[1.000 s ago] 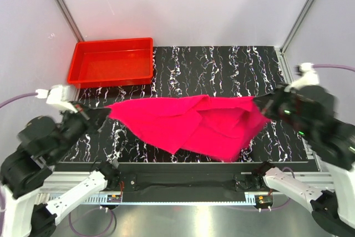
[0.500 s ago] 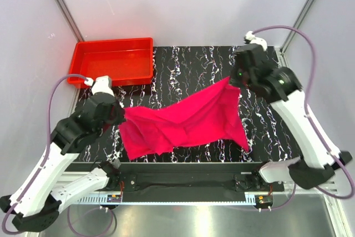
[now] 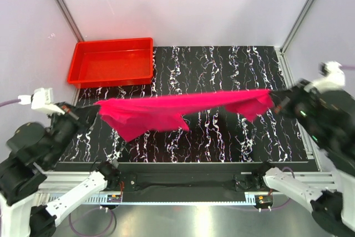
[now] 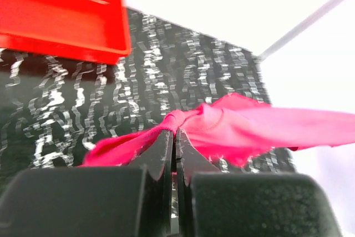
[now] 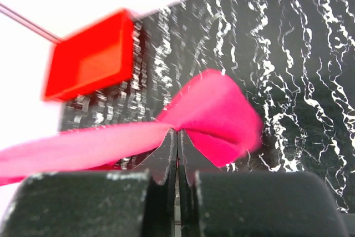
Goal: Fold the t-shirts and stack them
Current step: Flatten the tshirt out
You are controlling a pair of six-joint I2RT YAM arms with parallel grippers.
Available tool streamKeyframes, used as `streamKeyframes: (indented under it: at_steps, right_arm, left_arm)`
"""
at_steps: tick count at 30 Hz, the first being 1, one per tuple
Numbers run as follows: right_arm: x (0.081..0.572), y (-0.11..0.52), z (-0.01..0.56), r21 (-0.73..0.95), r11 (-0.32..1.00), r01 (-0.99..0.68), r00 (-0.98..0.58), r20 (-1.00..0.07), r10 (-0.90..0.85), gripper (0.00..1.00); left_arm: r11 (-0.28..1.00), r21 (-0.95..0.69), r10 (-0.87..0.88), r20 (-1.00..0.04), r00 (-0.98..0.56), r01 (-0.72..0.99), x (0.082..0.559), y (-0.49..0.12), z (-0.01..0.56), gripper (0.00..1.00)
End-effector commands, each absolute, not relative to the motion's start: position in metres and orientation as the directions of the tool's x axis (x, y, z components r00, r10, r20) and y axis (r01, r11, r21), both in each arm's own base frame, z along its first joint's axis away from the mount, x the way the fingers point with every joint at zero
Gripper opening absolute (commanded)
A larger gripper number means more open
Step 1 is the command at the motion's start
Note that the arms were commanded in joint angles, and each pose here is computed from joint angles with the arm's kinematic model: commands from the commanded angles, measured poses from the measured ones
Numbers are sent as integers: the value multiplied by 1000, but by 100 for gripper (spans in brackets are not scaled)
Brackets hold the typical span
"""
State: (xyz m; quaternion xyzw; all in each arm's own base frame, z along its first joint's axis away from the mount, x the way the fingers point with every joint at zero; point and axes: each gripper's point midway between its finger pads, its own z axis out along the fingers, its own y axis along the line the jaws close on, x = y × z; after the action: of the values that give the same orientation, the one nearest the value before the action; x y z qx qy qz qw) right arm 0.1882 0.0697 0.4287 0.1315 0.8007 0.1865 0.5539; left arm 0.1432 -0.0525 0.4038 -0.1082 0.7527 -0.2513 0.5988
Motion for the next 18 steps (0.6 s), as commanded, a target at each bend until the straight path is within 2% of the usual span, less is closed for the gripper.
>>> streamKeyframes:
  at_steps: [1, 5, 9, 13, 15, 16, 18]
  right_arm:
    - [163, 59, 439, 487, 873, -19, -346, -822, 452, 0]
    - [154, 58, 457, 497, 867, -39, -346, -821, 455, 0]
    - [189, 74, 452, 442, 897, -1, -377, -831, 409, 0]
    - [256, 104, 396, 250, 966, 72, -493, -832, 253, 0]
    - [292, 116, 372, 180, 980, 81, -518, -833, 196, 0]
    - [308, 122, 340, 144, 985, 89, -585, -793, 169, 0]
    - [334, 103, 312, 163, 972, 169, -629, -741, 234, 0]
  left_arm:
    - [780, -559, -515, -829, -220, 282, 123, -60, 435, 0]
    - [751, -554, -490, -832, -259, 359, 119, -77, 452, 0]
    - [777, -519, -425, -850, -311, 355, 151, -106, 449, 0]
    - [874, -440, -326, -847, -421, 208, 207, -130, 413, 0]
    - [926, -360, -258, -823, -506, 112, 243, -142, 374, 0]
    - [941, -327, -229, -796, -560, 80, 253, -145, 352, 0]
    - [963, -268, -211, -709, -672, -20, 282, -144, 302, 0]
